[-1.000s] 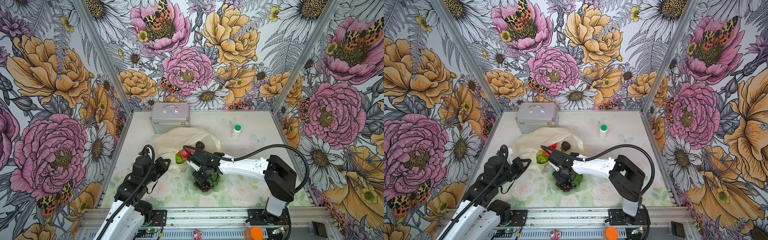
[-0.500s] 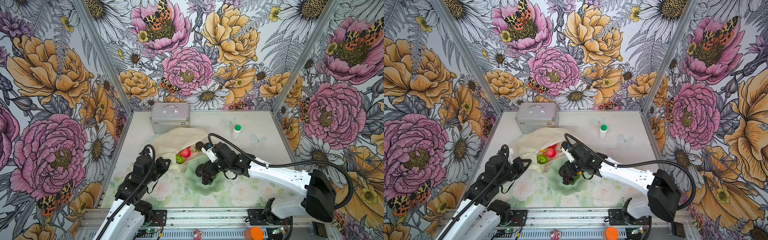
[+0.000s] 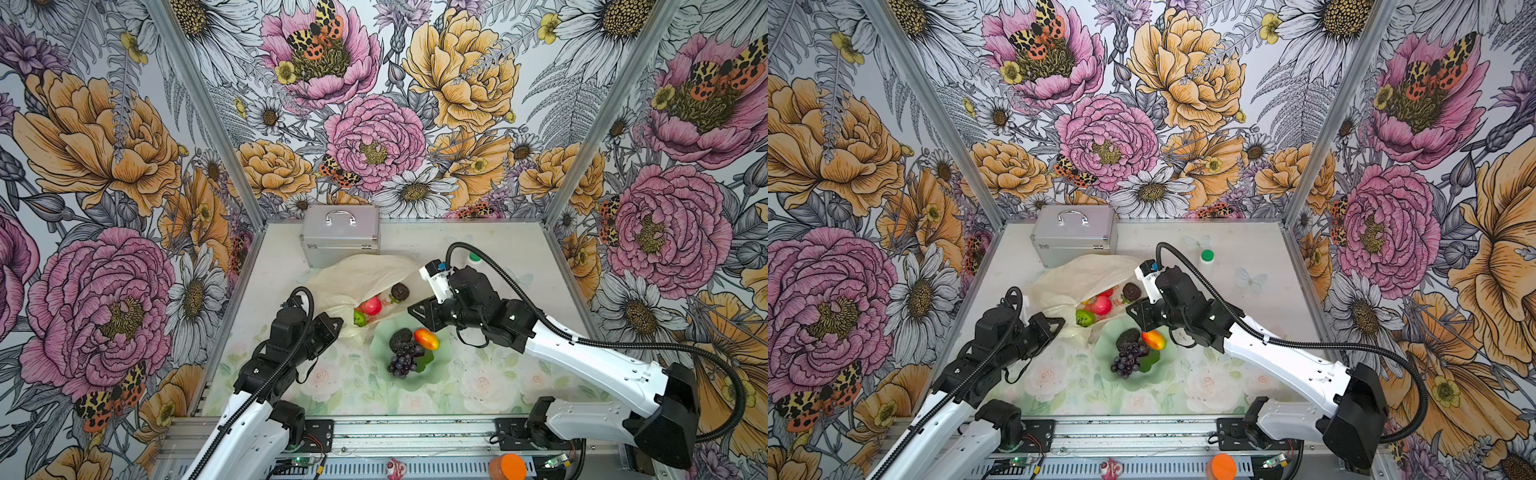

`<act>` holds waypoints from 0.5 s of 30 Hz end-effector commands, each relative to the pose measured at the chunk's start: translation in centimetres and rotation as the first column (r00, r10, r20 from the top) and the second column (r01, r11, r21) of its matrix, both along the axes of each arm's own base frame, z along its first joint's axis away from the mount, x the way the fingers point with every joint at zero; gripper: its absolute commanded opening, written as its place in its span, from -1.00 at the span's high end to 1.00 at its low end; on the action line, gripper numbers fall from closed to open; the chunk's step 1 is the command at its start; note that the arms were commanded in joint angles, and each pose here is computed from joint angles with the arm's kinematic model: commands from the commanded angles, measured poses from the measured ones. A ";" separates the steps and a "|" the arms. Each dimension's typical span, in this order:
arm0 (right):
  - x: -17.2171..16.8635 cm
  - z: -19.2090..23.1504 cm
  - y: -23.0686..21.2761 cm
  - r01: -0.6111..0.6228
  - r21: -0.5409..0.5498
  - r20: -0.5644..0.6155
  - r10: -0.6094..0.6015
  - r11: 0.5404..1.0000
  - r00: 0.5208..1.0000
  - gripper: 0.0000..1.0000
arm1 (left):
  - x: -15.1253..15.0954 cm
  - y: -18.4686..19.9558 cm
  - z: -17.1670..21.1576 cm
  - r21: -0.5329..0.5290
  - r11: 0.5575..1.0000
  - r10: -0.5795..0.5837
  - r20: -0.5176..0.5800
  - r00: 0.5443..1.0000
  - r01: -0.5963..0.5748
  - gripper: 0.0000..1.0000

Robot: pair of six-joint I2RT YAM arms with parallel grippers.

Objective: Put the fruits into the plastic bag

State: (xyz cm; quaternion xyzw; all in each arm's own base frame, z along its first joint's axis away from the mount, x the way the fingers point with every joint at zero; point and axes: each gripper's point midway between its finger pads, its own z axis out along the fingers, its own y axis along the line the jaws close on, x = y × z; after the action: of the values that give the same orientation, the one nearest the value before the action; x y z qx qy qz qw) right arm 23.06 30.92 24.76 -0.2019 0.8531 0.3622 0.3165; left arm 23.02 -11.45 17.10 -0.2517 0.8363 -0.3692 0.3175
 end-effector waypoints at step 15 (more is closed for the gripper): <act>-3.8 -8.5 -2.7 0.015 -0.245 -0.260 -0.081 0.969 0.962 -0.99 | 0.4 -0.7 1.6 -0.011 1.000 -0.026 0.051 0.998 0.026 1.00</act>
State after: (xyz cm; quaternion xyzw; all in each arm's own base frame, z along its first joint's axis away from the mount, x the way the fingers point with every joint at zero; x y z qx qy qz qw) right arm 19.78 30.11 17.06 -0.1883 0.9131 0.3141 0.1794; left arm 23.26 -11.76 17.31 -0.2481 0.8372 -0.3708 0.3163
